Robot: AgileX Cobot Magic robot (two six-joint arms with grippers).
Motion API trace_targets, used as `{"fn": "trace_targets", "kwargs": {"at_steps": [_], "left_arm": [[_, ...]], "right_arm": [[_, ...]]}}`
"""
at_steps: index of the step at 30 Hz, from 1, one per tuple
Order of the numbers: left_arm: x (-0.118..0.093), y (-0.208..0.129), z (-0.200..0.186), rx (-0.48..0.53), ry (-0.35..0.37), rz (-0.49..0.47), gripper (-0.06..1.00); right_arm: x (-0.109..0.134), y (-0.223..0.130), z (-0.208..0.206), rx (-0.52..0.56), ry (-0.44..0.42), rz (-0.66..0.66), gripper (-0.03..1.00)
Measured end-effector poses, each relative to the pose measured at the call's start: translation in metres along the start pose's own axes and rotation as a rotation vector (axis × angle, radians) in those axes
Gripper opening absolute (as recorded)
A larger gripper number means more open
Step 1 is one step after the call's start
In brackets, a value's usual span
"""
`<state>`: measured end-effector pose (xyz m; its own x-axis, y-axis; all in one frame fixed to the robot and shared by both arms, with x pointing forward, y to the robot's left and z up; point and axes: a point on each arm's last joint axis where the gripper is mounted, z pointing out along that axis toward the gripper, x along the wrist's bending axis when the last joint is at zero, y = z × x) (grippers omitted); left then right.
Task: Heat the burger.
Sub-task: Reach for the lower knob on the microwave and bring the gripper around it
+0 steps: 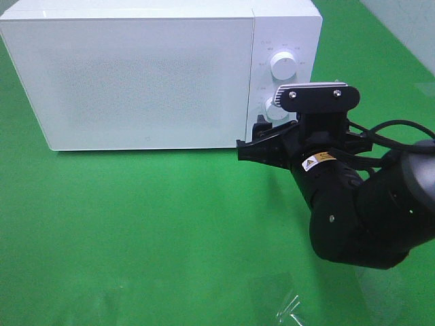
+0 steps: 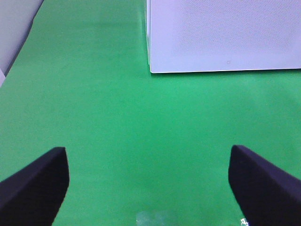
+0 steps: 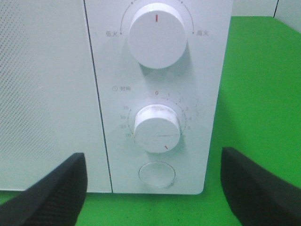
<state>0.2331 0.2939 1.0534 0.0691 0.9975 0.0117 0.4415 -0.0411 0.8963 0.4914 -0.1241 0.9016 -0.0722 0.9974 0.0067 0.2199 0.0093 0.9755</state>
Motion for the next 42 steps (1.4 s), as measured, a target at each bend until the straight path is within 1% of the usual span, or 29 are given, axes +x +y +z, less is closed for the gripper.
{"fn": "trace_targets", "kwargs": {"at_steps": [8, 15, 23, 32, 38, 42], "left_arm": [[0.000, 0.000, 0.000, 0.000, 0.000, 0.000, 0.84], [0.000, 0.000, 0.000, 0.000, 0.000, 0.000, 0.84], [0.000, 0.000, 0.000, 0.000, 0.000, 0.000, 0.84], [0.000, 0.000, 0.000, 0.000, 0.000, 0.000, 0.84], [0.000, 0.000, 0.000, 0.000, 0.000, 0.000, 0.84], [0.000, 0.000, 0.000, 0.000, 0.000, 0.000, 0.84]], "right_arm": [[-0.001, 0.002, 0.024, -0.021, -0.024, 0.012, 0.75], [0.005, -0.001, 0.035, -0.014, -0.008, 0.008, 0.75], [0.005, -0.003, 0.052, -0.016, -0.021, 0.014, 0.75], [0.004, -0.005, 0.059, -0.009, -0.022, 0.012, 0.75], [0.002, -0.004, 0.062, -0.015, -0.029, 0.015, 0.73], [0.005, -0.004, 0.066, -0.014, -0.018, 0.015, 0.72]]}}
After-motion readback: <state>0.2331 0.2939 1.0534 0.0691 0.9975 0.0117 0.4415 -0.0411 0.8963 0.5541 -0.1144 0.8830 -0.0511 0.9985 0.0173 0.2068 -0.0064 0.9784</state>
